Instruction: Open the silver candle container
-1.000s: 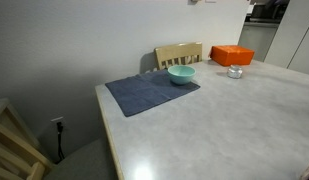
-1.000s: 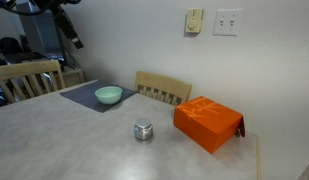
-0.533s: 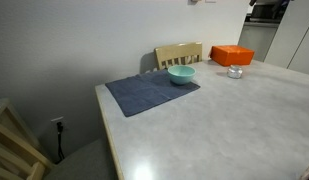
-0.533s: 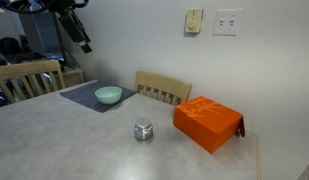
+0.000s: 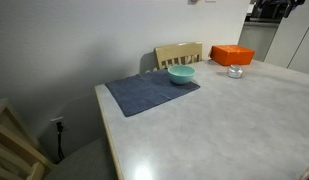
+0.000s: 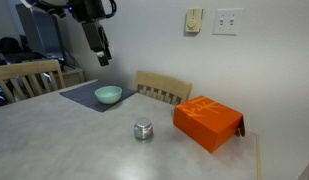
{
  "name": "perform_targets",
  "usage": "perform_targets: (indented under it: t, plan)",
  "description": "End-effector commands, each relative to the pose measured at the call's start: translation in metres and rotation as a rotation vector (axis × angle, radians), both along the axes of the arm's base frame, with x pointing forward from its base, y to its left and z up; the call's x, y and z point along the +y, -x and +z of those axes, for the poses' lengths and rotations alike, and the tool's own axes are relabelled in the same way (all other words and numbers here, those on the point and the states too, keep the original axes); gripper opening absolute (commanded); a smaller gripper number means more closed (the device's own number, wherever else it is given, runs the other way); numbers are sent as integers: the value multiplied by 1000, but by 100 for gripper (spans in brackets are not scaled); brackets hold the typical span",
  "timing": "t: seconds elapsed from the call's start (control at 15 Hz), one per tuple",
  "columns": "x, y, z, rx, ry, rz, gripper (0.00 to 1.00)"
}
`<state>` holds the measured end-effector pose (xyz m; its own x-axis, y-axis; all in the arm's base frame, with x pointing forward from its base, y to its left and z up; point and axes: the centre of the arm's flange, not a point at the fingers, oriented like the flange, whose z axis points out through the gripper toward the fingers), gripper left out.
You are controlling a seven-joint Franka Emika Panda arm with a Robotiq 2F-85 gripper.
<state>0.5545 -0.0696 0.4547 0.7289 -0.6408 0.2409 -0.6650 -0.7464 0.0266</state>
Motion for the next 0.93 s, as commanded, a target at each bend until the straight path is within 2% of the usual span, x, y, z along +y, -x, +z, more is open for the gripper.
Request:
perform_targets:
  t: [0.0,0.07,0.2,0.47,0.67,0.87]
  plan:
    - [1,0,0,0,0,1,100]
    - [3,1,1,-2,0,3,100]
    - [-4,3,-4,65,48,143,100]
    - [-29,-6,-14,205,15,317,100]
    - [-41,-18,-18,289,41,457,100]
    - [-38,-42,-25,310,90,619,100]
